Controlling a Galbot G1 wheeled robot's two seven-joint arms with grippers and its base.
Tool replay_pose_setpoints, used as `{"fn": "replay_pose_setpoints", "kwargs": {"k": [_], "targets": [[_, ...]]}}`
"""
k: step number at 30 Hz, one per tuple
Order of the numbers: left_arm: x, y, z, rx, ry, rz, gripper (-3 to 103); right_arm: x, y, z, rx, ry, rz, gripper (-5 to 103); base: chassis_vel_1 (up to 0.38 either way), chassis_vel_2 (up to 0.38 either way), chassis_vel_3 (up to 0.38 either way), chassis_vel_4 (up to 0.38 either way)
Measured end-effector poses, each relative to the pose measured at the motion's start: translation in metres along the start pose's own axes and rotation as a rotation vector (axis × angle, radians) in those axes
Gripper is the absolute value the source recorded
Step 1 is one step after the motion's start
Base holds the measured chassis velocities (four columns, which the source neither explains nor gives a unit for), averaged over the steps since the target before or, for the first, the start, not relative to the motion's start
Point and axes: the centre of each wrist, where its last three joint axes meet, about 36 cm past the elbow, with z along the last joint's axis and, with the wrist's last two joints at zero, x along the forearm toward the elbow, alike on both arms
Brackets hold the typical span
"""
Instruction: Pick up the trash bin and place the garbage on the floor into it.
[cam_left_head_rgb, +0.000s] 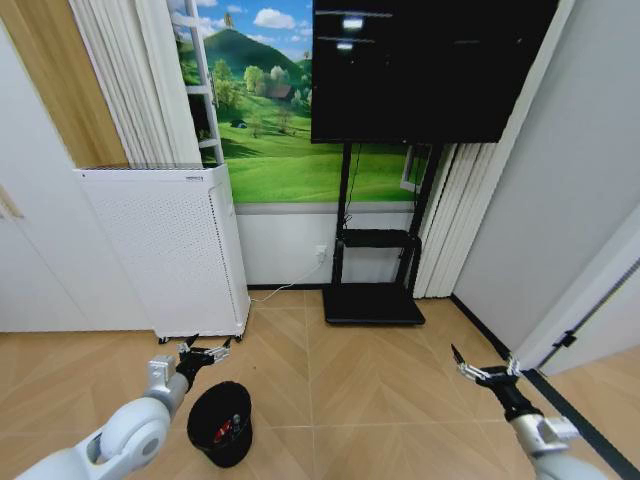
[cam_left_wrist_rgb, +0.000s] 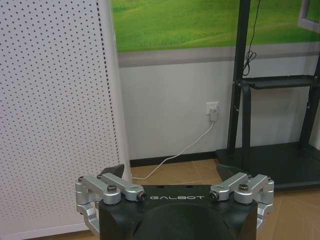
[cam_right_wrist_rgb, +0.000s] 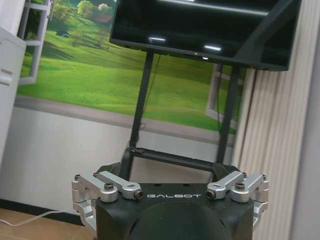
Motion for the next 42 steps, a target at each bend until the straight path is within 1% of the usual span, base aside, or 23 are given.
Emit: {"fn": "replay_pose_setpoints", "kwargs": {"k": [2, 3, 5, 6, 9, 10, 13, 15, 16, 17, 18, 20, 21, 28, 29, 30, 31, 33, 38, 42], "targets": [[-0.001, 0.0, -0.003, 0.002, -0.007, 0.004, 100, -0.023, 0.006, -0.019, -0.024, -0.008, -0.027, 100, 0.0, 0.0, 0.0, 0.0], [-0.001, 0.0, -0.003, 0.002, -0.007, 0.004, 100, -0.023, 0.006, -0.019, -0.024, -0.008, -0.027, 100, 0.0, 0.0, 0.0, 0.0], [-0.005, -0.001, -0.008, 0.008, -0.019, 0.008, 100, -0.042, 0.013, -0.036, -0.047, 0.001, -0.034, 100, 0.0, 0.0, 0.0, 0.0], [-0.005, -0.001, -0.008, 0.008, -0.019, 0.008, 100, -0.042, 0.013, -0.036, -0.047, 0.001, -0.034, 100, 0.0, 0.0, 0.0, 0.0], [-0.017, 0.005, -0.023, 0.021, -0.039, 0.003, 100, -0.049, 0.012, -0.041, -0.048, 0.026, -0.037, 100, 0.0, 0.0, 0.0, 0.0], [-0.017, 0.005, -0.023, 0.021, -0.039, 0.003, 100, -0.049, 0.012, -0.041, -0.048, 0.026, -0.037, 100, 0.0, 0.0, 0.0, 0.0], [-0.026, 0.012, -0.033, 0.046, -0.039, 0.012, 100, -0.052, 0.009, -0.042, -0.036, 0.028, -0.039, 100, 0.0, 0.0, 0.0, 0.0], [-0.027, 0.014, -0.033, 0.05, -0.038, 0.024, 100, -0.052, 0.008, -0.042, -0.033, 0.028, -0.039, 100, 0.0, 0.0, 0.0, 0.0], [-0.028, 0.019, -0.033, 0.057, -0.025, 0.057, 100, -0.052, 0.008, -0.041, -0.022, 0.026, -0.045, 100, 0.0, 0.0, 0.0, 0.0], [-0.027, 0.02, -0.032, 0.066, -0.012, 0.068, 100, -0.051, 0.008, -0.04, -0.02, 0.026, -0.046, 100, 0.0, 0.0, 0.0, 0.0], [-0.027, 0.02, -0.032, 0.066, -0.012, 0.068, 100, -0.051, 0.008, -0.04, -0.02, 0.026, -0.046, 100, 0.0, 0.0, 0.0, 0.0], [-0.028, 0.019, -0.027, 0.092, 0.003, 0.071, 100, -0.048, 0.011, -0.037, -0.025, 0.03, -0.044, 100, 0.0, 0.0, 0.0, 0.0], [-0.029, 0.02, -0.023, 0.094, 0.007, 0.067, 100, -0.045, 0.013, -0.035, -0.029, 0.033, -0.042, 100, 0.0, 0.0, 0.0, 0.0], [-0.028, 0.018, -0.014, 0.084, 0.007, 0.069, 100, -0.042, 0.016, -0.032, -0.035, 0.031, -0.039, 100, 0.0, 0.0, 0.0, 0.0], [-0.028, 0.018, -0.014, 0.077, 0.004, 0.065, 100, -0.043, 0.015, -0.032, -0.033, 0.029, -0.039, 100, 0.0, 0.0, 0.0, 0.0], [-0.028, 0.018, -0.014, 0.059, -0.004, 0.062, 100, -0.043, 0.015, -0.033, -0.031, 0.024, -0.041, 100, 0.0, 0.0, 0.0, 0.0], [-0.028, 0.018, -0.014, 0.059, -0.004, 0.062, 100, -0.043, 0.015, -0.033, -0.031, 0.024, -0.041, 100, 0.0, 0.0, 0.0, 0.0], [-0.027, 0.016, -0.016, 0.039, -0.017, 0.061, 100, -0.043, 0.015, -0.032, -0.027, 0.01, -0.049, 100, 0.0, 0.0, 0.0, 0.0], [-0.025, 0.013, -0.019, 0.043, -0.02, 0.058, 100, -0.04, 0.016, -0.029, -0.029, -0.013, -0.063, 100, 0.0, 0.0, 0.0, 0.0], [-0.021, 0.011, -0.014, 0.043, -0.014, 0.057, 100, -0.038, 0.018, -0.028, -0.019, -0.026, -0.07, 100, 0.0, 0.0, 0.0, 0.0]]}}
